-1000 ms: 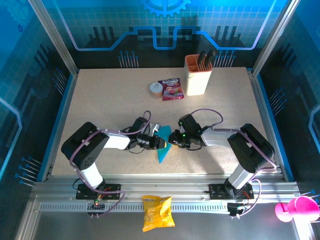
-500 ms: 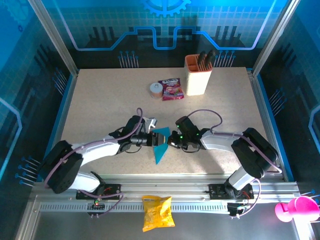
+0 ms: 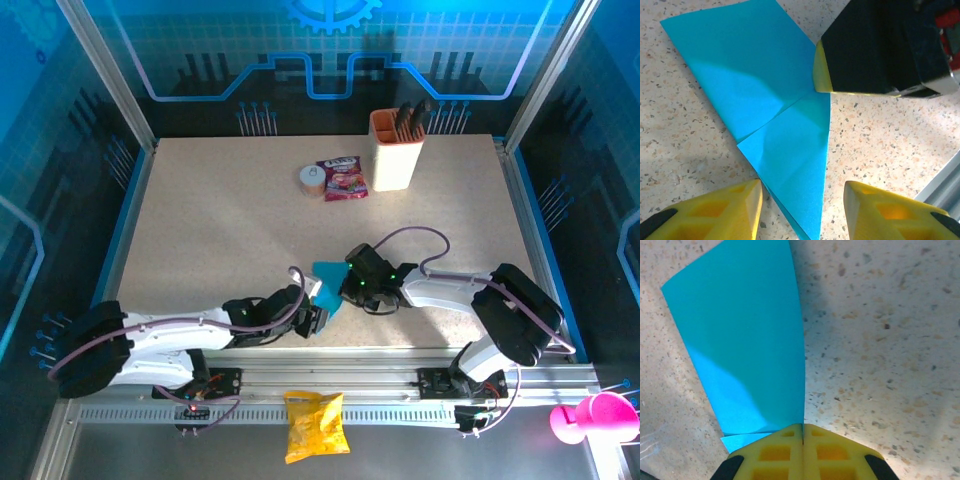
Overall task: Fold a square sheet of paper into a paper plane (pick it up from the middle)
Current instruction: Fold the wing for the fifth time at the center of the table.
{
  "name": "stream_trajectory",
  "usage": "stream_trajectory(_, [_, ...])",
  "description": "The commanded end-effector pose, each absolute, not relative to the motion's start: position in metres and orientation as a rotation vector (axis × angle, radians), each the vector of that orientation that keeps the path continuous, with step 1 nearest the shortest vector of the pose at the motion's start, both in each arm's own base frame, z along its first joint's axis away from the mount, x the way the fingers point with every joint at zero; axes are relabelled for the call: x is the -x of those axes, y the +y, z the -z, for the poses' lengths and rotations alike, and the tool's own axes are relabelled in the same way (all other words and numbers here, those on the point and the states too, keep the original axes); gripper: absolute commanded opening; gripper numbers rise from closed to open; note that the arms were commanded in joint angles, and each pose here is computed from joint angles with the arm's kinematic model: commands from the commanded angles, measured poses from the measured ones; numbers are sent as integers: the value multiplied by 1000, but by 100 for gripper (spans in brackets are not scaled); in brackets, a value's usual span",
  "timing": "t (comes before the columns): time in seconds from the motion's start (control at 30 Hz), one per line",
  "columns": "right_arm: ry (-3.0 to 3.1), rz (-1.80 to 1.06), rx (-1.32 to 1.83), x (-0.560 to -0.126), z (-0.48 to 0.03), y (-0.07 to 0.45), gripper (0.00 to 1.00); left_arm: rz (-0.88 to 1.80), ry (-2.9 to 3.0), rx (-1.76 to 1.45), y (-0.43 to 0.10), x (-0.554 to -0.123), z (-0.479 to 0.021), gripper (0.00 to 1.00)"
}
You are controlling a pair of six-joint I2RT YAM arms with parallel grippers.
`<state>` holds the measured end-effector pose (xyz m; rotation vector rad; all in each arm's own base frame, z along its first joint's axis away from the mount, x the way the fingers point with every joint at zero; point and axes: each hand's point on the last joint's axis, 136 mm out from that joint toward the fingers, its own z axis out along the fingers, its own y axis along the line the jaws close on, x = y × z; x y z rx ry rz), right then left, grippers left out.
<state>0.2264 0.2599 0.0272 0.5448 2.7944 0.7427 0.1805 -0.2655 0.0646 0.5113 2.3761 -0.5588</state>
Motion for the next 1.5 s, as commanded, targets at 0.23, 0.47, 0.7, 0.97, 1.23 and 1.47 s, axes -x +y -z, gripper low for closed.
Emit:
stream_trajectory(0.23, [2774,-690,-616,-223,-34,251,0,379,2286,-682,-295,-187,-55,50])
stream_trajectory(0.47, [2776,-703,-615,-222,-36,253,0,378,2262,-731,-308,-190,-53,50])
stream_trajectory(0.7, [2767,-748,-621,-225,-42,259,0,368,2263,-748,-307,-186,-46,50])
stream_trajectory(0.97, [2752,-770,-627,-227,-48,259,0,333,2274,-755,-304,-186,-35,50])
stream_trajectory(1.23, [2743,-777,-637,-225,-50,256,0,249,2269,-726,-292,-191,-28,41])
stream_trajectory(1.47, [2749,-788,-646,-223,-48,256,0,213,2279,-722,-287,-192,-19,31])
